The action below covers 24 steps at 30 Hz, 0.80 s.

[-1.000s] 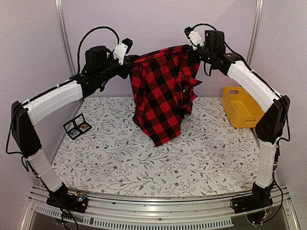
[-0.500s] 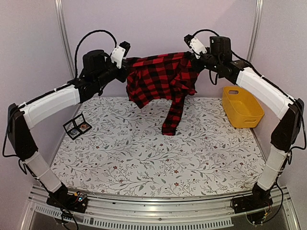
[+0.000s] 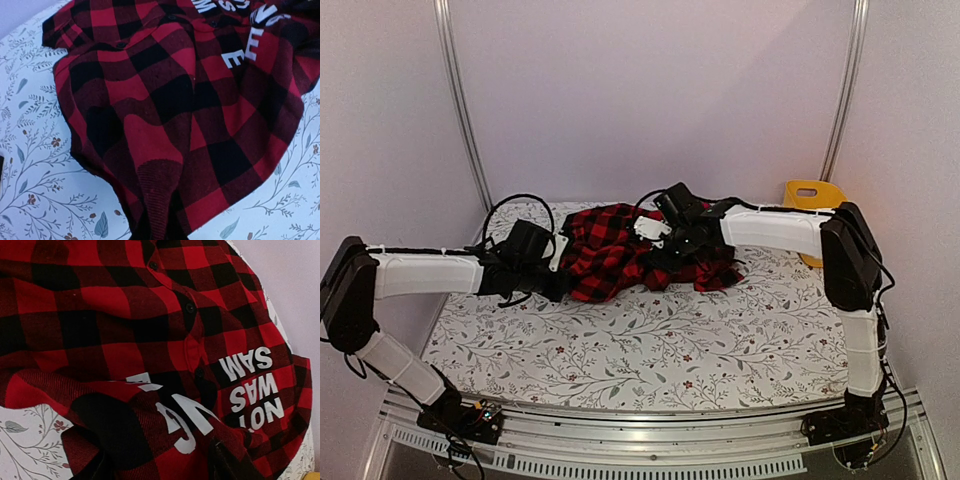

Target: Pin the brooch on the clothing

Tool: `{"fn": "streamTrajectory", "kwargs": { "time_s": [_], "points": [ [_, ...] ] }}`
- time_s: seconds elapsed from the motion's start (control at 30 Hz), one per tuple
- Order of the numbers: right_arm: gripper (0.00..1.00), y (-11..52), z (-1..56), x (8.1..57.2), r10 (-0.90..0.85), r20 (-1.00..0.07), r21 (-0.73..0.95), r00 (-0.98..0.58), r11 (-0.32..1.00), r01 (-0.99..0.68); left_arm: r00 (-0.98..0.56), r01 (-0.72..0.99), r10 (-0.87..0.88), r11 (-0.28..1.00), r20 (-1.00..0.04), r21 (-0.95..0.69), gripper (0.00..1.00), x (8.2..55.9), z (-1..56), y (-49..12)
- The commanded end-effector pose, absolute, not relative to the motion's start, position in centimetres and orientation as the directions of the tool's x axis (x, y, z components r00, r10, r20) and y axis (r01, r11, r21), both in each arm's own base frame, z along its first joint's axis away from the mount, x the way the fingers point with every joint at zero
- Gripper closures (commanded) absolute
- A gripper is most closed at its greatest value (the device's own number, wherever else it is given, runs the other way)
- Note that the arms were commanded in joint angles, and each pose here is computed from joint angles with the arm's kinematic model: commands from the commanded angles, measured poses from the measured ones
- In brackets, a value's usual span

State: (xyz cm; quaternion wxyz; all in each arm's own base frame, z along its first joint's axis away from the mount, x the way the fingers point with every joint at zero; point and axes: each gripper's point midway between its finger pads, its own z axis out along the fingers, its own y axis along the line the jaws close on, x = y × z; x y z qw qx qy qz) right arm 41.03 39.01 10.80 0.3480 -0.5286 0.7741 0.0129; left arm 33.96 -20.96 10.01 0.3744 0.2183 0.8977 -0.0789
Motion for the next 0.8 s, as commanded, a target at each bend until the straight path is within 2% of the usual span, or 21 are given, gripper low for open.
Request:
{"fn": "streamTrajectory", "kwargs": {
  "time_s": [0.0, 0.13, 0.23, 0.3, 0.43, 0.47, 0.53, 0.57, 0.63, 0.77],
  "points": [
    [0.36, 36.6, 18.0, 45.6, -0.678, -0.676, -0.366, -0.288, 0.648, -0.668, -0.708, 0.399, 0.252, 0.914, -0.660, -0.079, 0.95, 31.7, 8.4, -20.6],
    [0.30, 32.9, 20.9, 43.9, -0.557, -0.726, -0.254, -0.404, 0.763, -0.594, -0.748, 0.386, 0.258, 0.918, -0.612, -0.085, 0.89, 30.2, 6.7, -19.7],
    [0.29, 28.7, 20.4, 42.3, -0.360, -0.735, -0.013, -0.574, 0.855, -0.519, -0.769, 0.380, 0.247, 0.918, -0.590, -0.111, 0.89, 29.4, 5.8, -19.6],
    [0.27, 25.9, 18.6, 41.3, -0.195, -0.696, 0.134, -0.691, 0.910, -0.392, -0.784, 0.372, 0.236, 0.919, -0.574, -0.131, 0.89, 29.0, 5.2, -19.7],
    [0.21, 20.3, 12.7, 39.2, 0.040, -0.584, 0.197, -0.811, 0.976, -0.094, -0.798, 0.389, 0.239, 0.906, -0.554, -0.169, 0.83, 28.3, 4.8, -20.3],
    [0.19, 19.6, 11.5, 38.9, 0.094, -0.557, 0.226, -0.825, 0.973, -0.041, -0.800, 0.397, 0.243, 0.900, -0.549, -0.181, 0.78, 28.1, 4.8, -20.5],
    [0.15, 18.8, 9.6, 38.9, 0.191, -0.514, 0.298, -0.836, 0.954, 0.035, -0.805, 0.431, 0.256, 0.872, -0.535, -0.232, 0.58, 27.3, 5.0, -21.4],
    [0.15, 18.6, 9.1, 39.4, 0.230, -0.510, 0.335, -0.829, 0.941, 0.055, -0.807, 0.440, 0.256, 0.862, -0.532, -0.252, 0.52, 27.1, 5.3, -21.8],
    [0.15, 17.9, 7.4, 40.0, 0.305, -0.461, 0.389, -0.833, 0.913, 0.119, -0.807, 0.455, 0.258, 0.845, -0.531, -0.282, 0.41, 26.7, 6.0, -22.4],
    [0.16, 17.0, 4.9, 41.3, 0.331, -0.443, 0.358, -0.833, 0.917, 0.174, -0.765, 0.488, 0.236, 0.819, -0.599, -0.301, 0.26, 26.8, 9.7, -22.8]
  ]
}}
